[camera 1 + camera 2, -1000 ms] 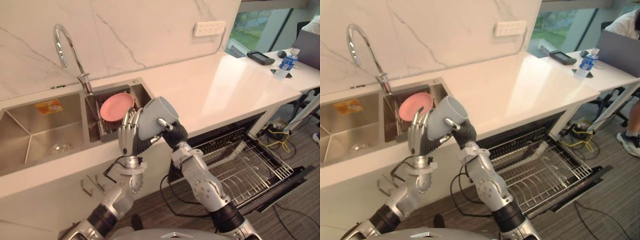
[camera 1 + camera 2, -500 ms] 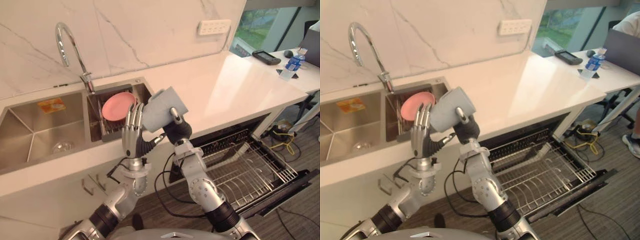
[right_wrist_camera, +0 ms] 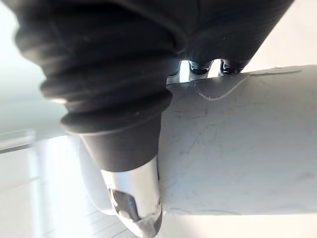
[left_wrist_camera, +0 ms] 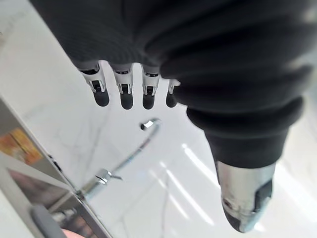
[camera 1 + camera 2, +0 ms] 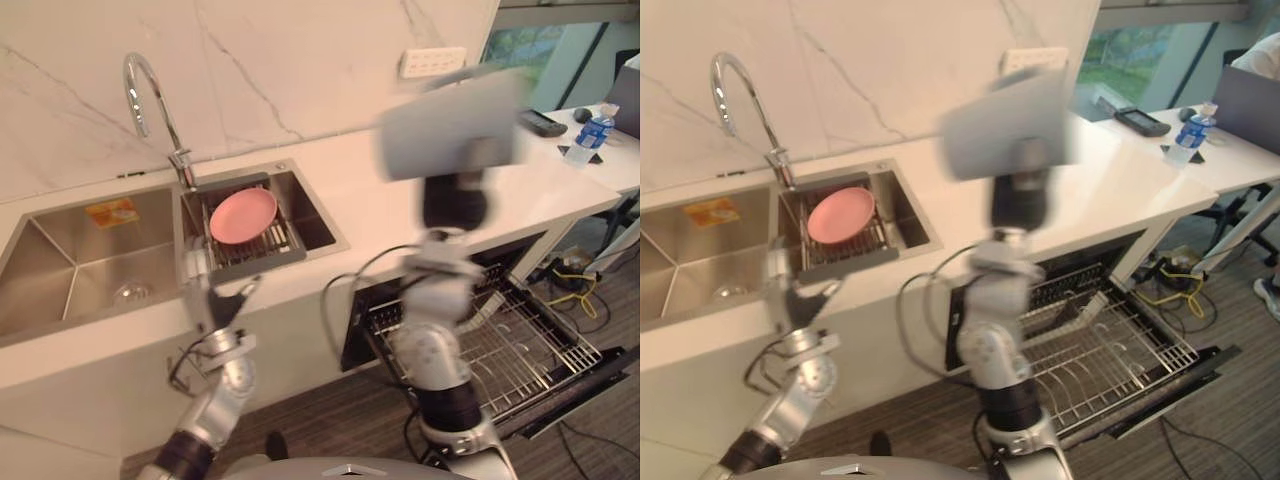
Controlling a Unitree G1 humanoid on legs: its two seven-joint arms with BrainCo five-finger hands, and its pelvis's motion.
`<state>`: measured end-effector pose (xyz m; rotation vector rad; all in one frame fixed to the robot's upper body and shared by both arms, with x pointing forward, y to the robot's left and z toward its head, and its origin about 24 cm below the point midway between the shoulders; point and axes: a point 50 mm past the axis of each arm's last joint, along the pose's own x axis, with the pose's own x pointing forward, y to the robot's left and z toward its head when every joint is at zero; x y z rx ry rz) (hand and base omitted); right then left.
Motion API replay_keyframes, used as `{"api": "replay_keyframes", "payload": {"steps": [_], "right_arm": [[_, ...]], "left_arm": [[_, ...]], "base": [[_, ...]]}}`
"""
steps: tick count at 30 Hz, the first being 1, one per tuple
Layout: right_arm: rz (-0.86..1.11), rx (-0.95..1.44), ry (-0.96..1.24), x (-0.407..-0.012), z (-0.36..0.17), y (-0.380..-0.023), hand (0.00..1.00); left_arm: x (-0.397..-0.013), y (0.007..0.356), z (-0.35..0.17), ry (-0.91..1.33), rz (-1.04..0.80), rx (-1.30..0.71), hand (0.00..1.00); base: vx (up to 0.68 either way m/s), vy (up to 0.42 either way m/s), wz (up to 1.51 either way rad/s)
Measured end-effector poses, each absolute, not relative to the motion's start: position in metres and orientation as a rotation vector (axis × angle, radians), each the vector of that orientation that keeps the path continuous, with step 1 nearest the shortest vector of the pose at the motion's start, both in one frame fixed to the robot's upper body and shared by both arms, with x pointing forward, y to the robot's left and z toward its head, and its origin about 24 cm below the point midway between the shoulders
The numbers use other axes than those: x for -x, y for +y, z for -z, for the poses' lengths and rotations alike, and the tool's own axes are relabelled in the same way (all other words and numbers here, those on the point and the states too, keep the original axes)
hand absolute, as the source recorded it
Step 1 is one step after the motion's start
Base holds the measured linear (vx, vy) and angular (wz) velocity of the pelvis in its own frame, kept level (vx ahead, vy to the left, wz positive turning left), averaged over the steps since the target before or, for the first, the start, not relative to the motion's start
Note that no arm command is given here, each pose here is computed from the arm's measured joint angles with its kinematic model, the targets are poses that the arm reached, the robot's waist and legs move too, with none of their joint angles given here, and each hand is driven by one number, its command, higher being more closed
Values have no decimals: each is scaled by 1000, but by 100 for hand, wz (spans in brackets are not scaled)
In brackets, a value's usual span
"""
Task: Walk over to the sink, pick up the cup, carry it to the dishwasher, place the cup inside the dishwasher, then close the dishwasher door
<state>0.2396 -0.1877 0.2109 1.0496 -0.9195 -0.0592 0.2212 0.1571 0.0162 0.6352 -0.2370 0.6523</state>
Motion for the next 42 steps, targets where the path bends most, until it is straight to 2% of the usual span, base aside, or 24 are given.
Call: {"api": "replay_keyframes", "payload": {"steps": [3, 8, 11, 12, 14, 15, 17, 20, 22, 29, 32, 36, 42], "right_arm": [[285, -886, -949, -218, -192, -245, 100], [469, -804, -884, -188, -162, -289, 100], [577, -722, -844, -170, -145, -313, 100], [611, -683, -793, -166, -137, -319, 100], [626, -630, -757, -165, -135, -320, 100], [650, -543, -702, -167, -131, -320, 100], [678, -426, -600, -172, -123, -318, 100], [730, -323, -449, -174, -102, -323, 100], [741, -305, -365, -174, -87, -324, 100], [575, -115, -97, -191, -52, -315, 100], [516, -35, 46, -198, -32, -315, 100], [469, -2, 356, -200, 15, -314, 100], [396, 114, 545, -213, 36, -308, 100]], "left_arm": [[-220, 152, -37, -349, -579, -522, 0], [-215, 136, -51, -400, -481, -369, 0], [-217, 133, -51, -346, -341, -214, 0], [-218, 122, -48, -274, -155, -50, 0], [-215, 107, -46, -228, 11, 62, 0], [-210, 86, -44, -165, 237, 205, 0], [-195, 50, -37, -49, 544, 377, 0], [-175, 21, -26, 124, 816, 542, 0], [-168, 15, -18, 191, 876, 547, 0], [-154, 26, 36, 487, 857, 440, 0], [-146, 46, 72, 653, 750, 331, 0], [-133, 110, 118, 863, 492, 128, 0], [-117, 182, 140, 998, 252, -141, 0]], "base": [[5, 2, -9], [25, 5, -14], [38, 1, -13], [35, 6, -14], [32, 3, -17], [38, 10, -8], [41, 22, -12], [55, 13, -29], [69, -3, -16], [47, -1, 2], [39, 0, 22], [63, -4, 36], [55, -1, 28]]}}
